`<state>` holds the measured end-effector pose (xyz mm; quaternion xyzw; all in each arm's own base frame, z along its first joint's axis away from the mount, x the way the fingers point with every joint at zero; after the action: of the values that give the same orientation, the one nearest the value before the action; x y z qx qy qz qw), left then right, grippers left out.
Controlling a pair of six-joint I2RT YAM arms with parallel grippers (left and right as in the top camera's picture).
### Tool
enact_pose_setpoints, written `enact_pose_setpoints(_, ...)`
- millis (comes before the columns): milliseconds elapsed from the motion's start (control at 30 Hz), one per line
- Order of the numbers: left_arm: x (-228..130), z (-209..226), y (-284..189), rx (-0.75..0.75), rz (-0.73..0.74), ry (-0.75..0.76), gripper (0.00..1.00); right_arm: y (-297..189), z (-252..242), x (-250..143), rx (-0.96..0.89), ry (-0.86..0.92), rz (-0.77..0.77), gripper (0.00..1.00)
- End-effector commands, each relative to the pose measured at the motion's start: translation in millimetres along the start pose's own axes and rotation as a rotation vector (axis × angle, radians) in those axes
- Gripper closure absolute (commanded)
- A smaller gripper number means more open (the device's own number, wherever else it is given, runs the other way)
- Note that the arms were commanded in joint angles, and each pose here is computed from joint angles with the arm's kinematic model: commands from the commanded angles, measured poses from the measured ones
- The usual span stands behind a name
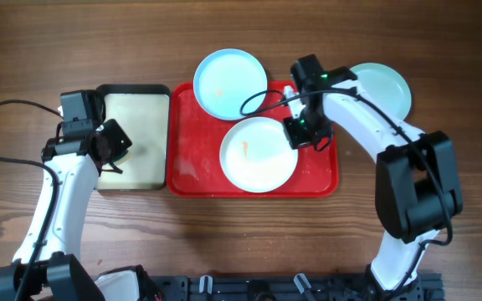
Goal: Clean dirty plates on tray and stack at the side
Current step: 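Move the right gripper to the white plate and grip its rim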
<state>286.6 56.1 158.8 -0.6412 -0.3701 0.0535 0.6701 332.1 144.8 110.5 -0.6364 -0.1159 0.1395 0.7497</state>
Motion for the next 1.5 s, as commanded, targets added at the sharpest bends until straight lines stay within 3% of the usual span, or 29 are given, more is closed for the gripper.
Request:
enact_pose_setpoints(0,1,1,-4,-0.013,-0.012,0.005,0.96,-2,13,3,0.001,-0.130,-0.035,0.96)
enact_pose_setpoints(300,1,1,-4,-0.013,-0.013,0.005,0.96,-3,14,20,-0.021,-0.189,-0.136,0.94)
enact_pose_setpoints(367,1,1,-4,-0.013,-0.013,0.005,0.96,-3,14,20,-0.020,-0.185,-0.138,0.85)
enact_pose_setpoints(400,1,1,-4,-0.013,-0.013,0.005,0.96,-3,14,20,-0.020,-0.185,-0.138,0.73)
enact_pose_setpoints(467,1,1,-4,-0.013,-0.013,0.005,0.96,-3,14,19,-0.020,-0.184,-0.134,0.70)
enact_pose_setpoints(1100,1,1,-4,-0.013,-0.013,0.005,0.96,15,11,21,-0.017,-0.152,-0.100,0.76)
enact_pose_setpoints(1267,1,1,-4,-0.013,-0.013,0.005,0.96,19,11,23,-0.015,-0.115,-0.101,0.88)
enact_pose_setpoints(1467,1,1,-4,-0.013,-0.013,0.005,0.96,20,11,23,-0.015,-0.099,-0.095,0.83)
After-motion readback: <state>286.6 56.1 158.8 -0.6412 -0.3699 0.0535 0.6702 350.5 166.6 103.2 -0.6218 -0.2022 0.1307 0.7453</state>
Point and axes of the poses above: each gripper's point midway between its finger pads, its own y axis out along the fingers, its own z axis along the line the jaws close on, x = y × z, the point moved 8 cm from there along -y, back along the fingers, and after that the axes turned 1 degree about -y, right-handed, at the moved point
